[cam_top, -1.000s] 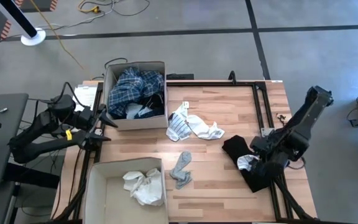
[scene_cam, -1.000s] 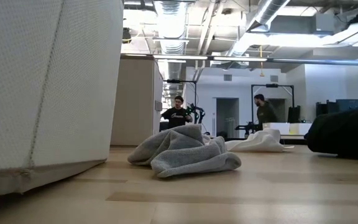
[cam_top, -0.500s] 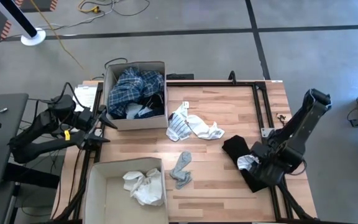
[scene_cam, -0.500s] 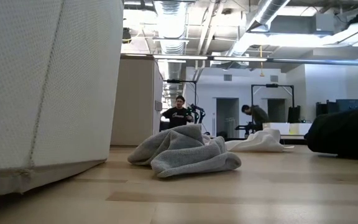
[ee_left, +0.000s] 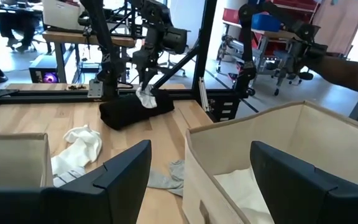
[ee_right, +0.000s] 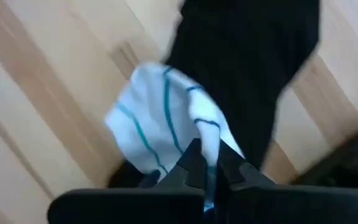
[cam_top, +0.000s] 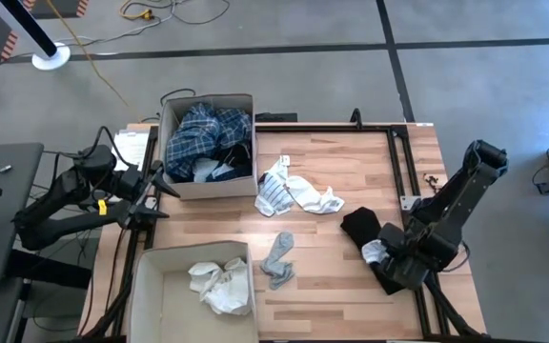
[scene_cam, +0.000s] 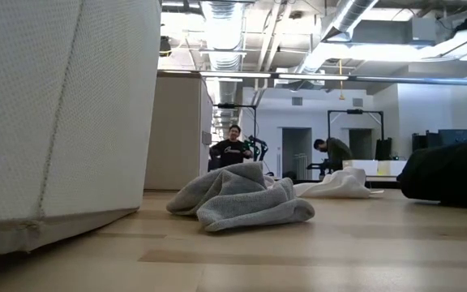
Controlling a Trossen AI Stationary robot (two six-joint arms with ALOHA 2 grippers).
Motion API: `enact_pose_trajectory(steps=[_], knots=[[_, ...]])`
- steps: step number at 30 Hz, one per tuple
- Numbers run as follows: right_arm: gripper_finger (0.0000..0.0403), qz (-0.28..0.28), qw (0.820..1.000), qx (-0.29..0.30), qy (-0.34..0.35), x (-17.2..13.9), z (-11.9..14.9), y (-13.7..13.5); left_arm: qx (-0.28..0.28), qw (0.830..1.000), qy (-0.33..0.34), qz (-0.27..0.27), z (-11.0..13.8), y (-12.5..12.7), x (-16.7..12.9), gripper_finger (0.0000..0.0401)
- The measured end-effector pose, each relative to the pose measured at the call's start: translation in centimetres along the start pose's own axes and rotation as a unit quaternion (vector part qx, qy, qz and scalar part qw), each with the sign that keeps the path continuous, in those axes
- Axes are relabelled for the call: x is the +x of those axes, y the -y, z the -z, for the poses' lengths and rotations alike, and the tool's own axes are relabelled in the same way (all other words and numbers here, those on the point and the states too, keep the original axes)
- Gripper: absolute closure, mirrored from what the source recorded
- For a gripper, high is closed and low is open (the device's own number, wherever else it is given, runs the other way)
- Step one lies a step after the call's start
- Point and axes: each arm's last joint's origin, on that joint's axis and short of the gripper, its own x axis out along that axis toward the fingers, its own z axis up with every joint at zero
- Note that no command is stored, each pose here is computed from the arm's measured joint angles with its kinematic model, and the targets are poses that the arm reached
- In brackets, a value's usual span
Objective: Sort clothes
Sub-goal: Put the right white striped sock into the bottom light brown laundry organizer
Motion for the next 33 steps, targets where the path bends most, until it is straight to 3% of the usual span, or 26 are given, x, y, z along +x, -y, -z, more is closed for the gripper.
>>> enact_pose_trajectory(steps=[7,16,26,33], knots=[[0.0399,-0.066,0.991,-0.022,0.114,-1.6,-2.2,-1.6,0.002,1.0,0.0,-0.001,0.0,0.0,0.0,0.0134],[0.0402,-0.141,0.941,-0.114,0.284,-5.7,-7.3,-4.4,0.002,1.0,0.0,-0.001,0.0,0.0,0.0,0.0134],[0.0402,-0.174,0.856,-0.199,0.444,-7.9,-12.9,-5.9,0.024,0.998,0.056,0.016,-1.3,0.1,-0.1,0.0134],[0.0403,-0.214,0.765,-0.246,0.555,-9.2,-16.9,-6.8,0.064,0.988,0.132,0.058,-3.2,0.5,-0.3,0.0134]])
